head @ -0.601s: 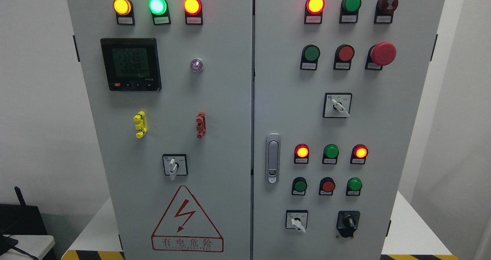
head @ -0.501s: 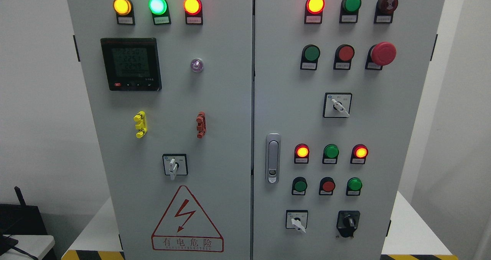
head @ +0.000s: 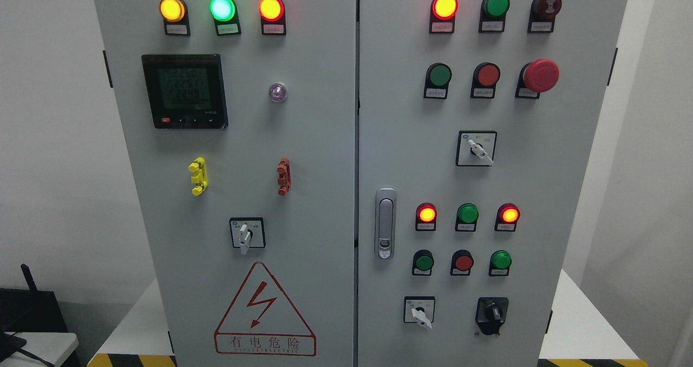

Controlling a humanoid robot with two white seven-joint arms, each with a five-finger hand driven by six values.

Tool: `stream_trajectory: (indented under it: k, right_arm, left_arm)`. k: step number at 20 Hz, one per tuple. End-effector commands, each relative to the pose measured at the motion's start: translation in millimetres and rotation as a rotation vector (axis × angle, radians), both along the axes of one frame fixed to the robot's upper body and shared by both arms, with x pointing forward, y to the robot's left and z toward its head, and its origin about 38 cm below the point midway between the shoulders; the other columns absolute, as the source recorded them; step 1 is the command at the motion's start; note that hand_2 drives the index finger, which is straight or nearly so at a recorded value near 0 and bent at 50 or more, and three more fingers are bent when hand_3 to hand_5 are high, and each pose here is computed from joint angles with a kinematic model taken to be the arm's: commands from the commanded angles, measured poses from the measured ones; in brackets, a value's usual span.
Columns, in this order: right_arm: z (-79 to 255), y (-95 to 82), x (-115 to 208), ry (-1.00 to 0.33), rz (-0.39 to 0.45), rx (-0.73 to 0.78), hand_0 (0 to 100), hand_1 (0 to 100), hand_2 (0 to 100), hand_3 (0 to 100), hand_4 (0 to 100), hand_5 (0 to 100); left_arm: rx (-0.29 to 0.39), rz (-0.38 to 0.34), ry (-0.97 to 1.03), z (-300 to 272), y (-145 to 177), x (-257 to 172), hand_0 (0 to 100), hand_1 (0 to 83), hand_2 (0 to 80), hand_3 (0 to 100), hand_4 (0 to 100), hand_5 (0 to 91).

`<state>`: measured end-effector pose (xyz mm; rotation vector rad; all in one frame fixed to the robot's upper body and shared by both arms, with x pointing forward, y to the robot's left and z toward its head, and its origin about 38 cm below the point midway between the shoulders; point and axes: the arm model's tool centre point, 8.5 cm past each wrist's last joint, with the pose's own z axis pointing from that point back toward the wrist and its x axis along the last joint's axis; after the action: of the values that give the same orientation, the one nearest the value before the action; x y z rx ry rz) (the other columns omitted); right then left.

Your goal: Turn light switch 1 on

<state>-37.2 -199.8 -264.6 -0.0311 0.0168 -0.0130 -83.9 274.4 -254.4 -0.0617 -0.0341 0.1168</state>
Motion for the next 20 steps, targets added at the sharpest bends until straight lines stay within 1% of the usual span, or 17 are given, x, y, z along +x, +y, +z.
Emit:
stream_trajectory:
  k: [1,3,6,8,13,14,17,18,20]
  right_arm:
    - [0,0.0,-1,0.002,-0.008,0.000,12,39,0,0,0,0]
    - [0,0.9,1,-0.001,-0.008,0.002,12,39,0,0,0,0]
    - [0,1.0,0,0.002,-0.008,0.002,12,39,0,0,0,0]
    - [0,0.0,1,-0.001,-0.008,0.000,12,39,0,0,0,0]
    - [0,0.9,0,0.000,-0.008,0.002,12,39,0,0,0,0]
    - [0,1.0,1,-0.001,-0.008,0.002,12,39,0,0,0,0]
    - [0,0.9,0,0.000,-0.008,0.002,12,39,0,0,0,0]
    - [0,1.0,0,0.000,-0.008,0.002,12,39,0,0,0,0]
    - [0,1.0,0,0.002,-0.008,0.002,12,39,0,0,0,0]
  left_arm:
    - [0.041,0.026,-0.008,1,14,2,47,0.0,0.0,0,0,0.0]
    - [0.076,0.030,-0.010,0,13,4,47,0.0,0.0,0,0,0.0]
    - [0.077,0.033,-0.009,0,12,3,46,0.0,0.0,0,0,0.0]
    - [0.083,0.049,-0.010,0,15,4,46,0.0,0.0,0,0,0.0]
    - [0.104,0.069,-0.052,0,23,17,46,0.0,0.0,0,0,0.0]
    - [0.118,0.079,-0.068,1,28,20,46,0.0,0.0,0,0,0.0]
    - [0.161,0.047,-0.126,4,44,30,46,0.0,0.0,0,0,0.0]
    - [0.180,0.050,-0.147,6,51,34,46,0.0,0.0,0,0,0.0]
    - [0.223,0.086,-0.219,12,67,53,46,0.0,0.0,0,0,0.9]
